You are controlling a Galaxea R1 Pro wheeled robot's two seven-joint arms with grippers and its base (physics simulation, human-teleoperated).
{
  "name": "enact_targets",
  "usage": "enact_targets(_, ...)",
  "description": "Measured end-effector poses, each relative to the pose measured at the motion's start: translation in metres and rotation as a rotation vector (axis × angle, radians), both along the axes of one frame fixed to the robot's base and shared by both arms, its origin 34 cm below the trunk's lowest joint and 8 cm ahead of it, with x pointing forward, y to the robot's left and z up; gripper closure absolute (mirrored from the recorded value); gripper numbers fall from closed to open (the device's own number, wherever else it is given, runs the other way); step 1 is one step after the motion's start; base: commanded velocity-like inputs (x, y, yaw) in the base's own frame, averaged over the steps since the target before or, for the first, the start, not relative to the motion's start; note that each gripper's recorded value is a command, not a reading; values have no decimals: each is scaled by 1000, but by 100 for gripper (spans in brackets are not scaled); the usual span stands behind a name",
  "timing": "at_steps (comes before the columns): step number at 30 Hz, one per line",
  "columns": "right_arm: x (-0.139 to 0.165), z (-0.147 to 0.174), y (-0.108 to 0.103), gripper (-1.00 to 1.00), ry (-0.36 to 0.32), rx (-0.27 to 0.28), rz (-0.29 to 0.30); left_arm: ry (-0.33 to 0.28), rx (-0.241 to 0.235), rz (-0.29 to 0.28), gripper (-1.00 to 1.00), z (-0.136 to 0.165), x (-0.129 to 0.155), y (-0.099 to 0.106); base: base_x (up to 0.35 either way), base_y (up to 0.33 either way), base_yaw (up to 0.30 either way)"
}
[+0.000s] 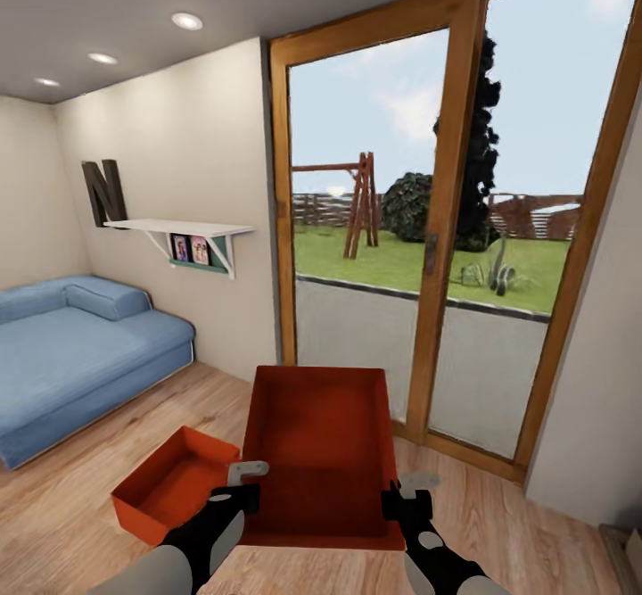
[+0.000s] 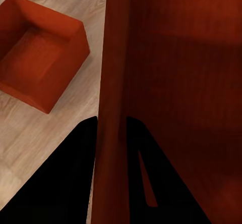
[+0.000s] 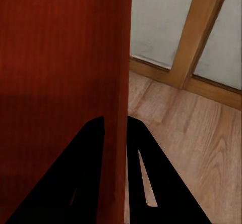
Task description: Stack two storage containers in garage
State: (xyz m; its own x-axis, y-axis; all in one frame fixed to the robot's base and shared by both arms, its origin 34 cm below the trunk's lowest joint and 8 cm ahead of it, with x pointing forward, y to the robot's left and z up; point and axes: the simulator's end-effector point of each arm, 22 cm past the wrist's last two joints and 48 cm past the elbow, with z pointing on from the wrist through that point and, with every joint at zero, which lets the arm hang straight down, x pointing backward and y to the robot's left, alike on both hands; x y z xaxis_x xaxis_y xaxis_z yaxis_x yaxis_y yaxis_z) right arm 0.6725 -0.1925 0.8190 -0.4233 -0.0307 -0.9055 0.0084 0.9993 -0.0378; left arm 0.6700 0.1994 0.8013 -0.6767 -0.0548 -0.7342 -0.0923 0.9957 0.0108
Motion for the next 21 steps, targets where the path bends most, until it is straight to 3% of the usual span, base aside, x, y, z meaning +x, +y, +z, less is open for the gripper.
enact_targets(21, 2, 9, 0, 100, -17, -1, 1, -17, -1, 1, 100, 9, 2, 0, 0, 0, 278)
